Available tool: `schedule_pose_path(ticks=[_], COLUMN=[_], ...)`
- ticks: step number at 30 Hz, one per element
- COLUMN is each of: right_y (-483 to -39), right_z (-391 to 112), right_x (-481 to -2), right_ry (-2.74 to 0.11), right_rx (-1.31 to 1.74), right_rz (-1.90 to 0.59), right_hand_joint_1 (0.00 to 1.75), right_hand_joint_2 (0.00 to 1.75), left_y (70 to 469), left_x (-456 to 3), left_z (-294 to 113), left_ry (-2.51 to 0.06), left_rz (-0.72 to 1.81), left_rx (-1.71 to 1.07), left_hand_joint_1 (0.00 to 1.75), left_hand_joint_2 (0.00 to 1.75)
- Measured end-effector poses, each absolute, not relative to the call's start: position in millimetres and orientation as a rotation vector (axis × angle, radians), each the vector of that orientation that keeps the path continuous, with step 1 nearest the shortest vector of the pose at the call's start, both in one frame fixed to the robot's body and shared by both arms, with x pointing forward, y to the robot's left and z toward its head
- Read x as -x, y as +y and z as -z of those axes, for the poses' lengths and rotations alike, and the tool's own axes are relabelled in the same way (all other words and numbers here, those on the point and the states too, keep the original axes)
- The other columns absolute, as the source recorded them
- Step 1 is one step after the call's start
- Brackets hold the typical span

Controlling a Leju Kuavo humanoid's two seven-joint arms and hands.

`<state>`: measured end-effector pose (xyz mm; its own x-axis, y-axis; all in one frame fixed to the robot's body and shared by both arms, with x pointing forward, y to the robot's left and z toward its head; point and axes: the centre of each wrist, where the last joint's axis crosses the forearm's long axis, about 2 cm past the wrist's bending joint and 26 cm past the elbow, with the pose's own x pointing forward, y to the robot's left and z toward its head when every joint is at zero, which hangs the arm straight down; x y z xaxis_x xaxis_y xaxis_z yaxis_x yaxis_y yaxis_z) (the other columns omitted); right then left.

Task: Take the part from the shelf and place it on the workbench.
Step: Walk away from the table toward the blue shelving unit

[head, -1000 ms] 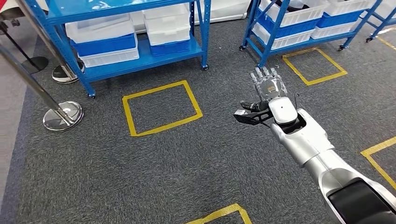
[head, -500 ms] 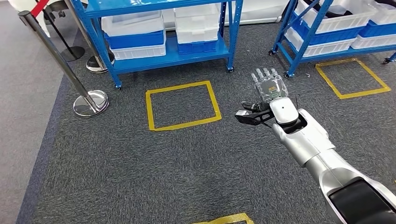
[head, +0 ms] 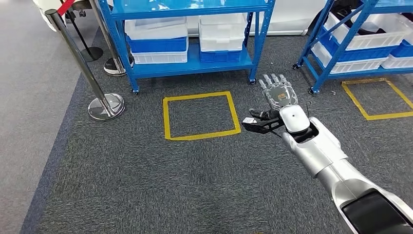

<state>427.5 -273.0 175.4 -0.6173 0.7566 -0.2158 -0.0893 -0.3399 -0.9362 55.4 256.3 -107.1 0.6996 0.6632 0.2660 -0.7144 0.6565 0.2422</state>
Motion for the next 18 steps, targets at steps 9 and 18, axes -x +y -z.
schedule_pose_path(ticks=[9, 18], right_y=[-273.6, -270.9], right_z=[-171.7, -172.1], right_x=[-425.3, -425.0], right_ry=[-1.325, -1.332], right_rx=[0.883, 0.879], right_rz=[-2.008, -2.01], right_hand_joint_1=[0.0, 0.0], right_hand_joint_2=[0.0, 0.0], left_y=[255.5, 255.2], left_x=[-55.5, -51.2], left_z=[107.1, 107.6], left_ry=[-0.153, -0.14], left_rz=[-0.786, -0.787], left_rx=[-0.341, -0.344], left_hand_joint_1=[0.0, 0.0], left_hand_joint_2=[0.0, 0.0])
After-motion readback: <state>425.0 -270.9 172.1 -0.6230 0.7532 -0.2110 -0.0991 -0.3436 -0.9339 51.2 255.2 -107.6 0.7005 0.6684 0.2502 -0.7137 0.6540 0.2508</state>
